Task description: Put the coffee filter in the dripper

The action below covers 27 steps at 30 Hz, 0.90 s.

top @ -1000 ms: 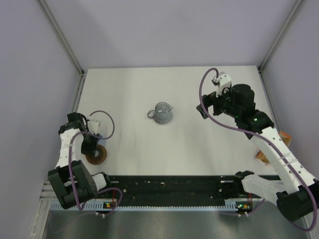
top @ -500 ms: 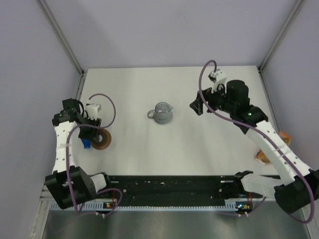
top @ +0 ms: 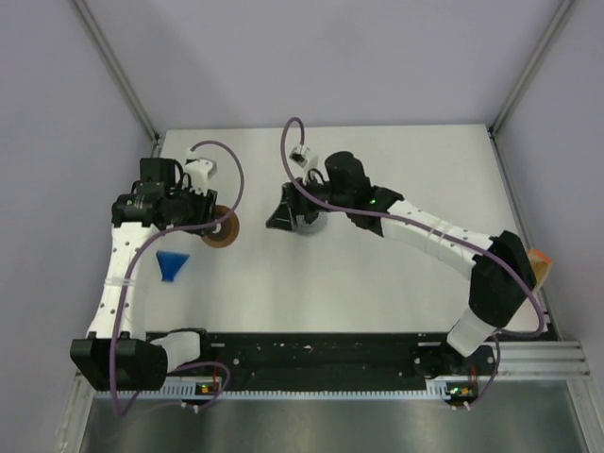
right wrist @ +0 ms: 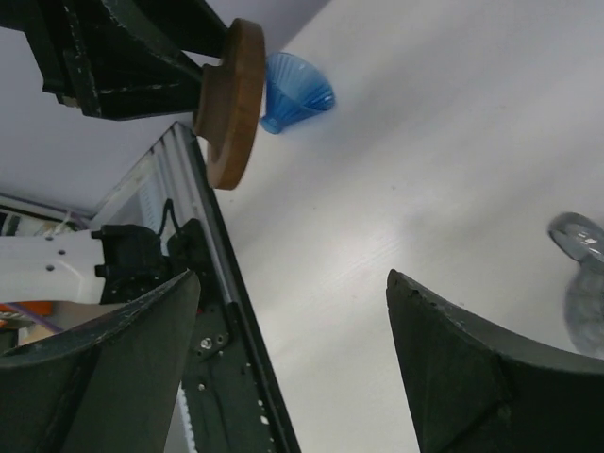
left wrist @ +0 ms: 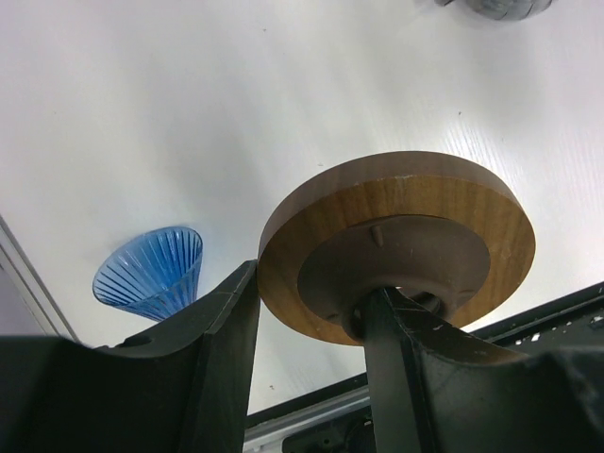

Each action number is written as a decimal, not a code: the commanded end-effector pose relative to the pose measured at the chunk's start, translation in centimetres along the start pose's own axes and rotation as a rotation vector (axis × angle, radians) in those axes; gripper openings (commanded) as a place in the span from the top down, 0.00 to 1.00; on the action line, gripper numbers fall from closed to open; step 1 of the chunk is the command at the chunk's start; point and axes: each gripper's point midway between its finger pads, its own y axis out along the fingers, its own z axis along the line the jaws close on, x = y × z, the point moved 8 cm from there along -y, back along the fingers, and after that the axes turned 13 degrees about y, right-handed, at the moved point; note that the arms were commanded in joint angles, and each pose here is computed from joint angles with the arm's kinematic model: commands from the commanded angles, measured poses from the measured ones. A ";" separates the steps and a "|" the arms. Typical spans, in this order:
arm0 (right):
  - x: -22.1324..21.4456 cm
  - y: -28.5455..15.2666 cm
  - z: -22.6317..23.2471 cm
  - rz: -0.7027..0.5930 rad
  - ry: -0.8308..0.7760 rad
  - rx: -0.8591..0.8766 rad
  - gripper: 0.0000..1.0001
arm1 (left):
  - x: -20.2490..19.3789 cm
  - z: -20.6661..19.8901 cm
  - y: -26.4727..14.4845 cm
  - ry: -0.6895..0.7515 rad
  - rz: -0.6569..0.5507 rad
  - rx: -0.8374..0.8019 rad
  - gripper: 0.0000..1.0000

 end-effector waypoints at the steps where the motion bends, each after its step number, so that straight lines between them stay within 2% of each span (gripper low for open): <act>1: 1.8 2.7 4.6 -0.024 0.042 0.242 0.21 | 2.4 0.5 -1.1 -0.012 -0.116 0.050 1.00; 8: 1.5 6.2 6.4 0.030 0.072 0.363 0.27 | 3.8 -0.5 -1.2 0.033 -0.172 0.044 1.00; 10: 1.3 7.0 6.2 0.040 0.075 0.354 0.28 | 4.0 -0.7 -1.2 0.034 -0.188 0.033 1.00; 15: 0.8 8.2 5.1 0.079 0.104 0.308 0.38 | 4.5 -1.0 -2.3 0.046 -0.250 0.031 1.00; 17: 0.9 8.1 5.2 0.077 0.098 0.311 0.48 | 4.7 -1.2 -2.6 0.049 -0.265 0.024 1.00; 22: 1.2 7.6 5.6 0.073 0.045 0.329 0.95 | 4.9 -1.5 -2.7 0.047 -0.271 -0.009 1.00; 23: 1.3 7.4 5.6 0.068 0.023 0.325 1.00 | 4.8 -1.6 -2.7 0.046 -0.269 -0.024 1.00; 24: 1.5 7.0 5.6 0.059 0.002 0.309 1.00 | 4.9 -1.7 -2.7 0.044 -0.268 -0.040 1.00; 25: 1.7 6.6 5.6 0.042 -0.036 0.289 1.00 | 5.1 -1.8 -2.9 0.050 -0.273 -0.057 0.96; 26: 1.8 6.3 5.5 0.031 -0.079 0.258 1.00 | 5.3 -2.0 -3.0 0.055 -0.275 -0.081 0.82; 27: 2.1 5.7 5.3 0.012 -0.121 0.208 1.00 | 5.4 -2.1 -3.2 0.062 -0.271 -0.095 0.63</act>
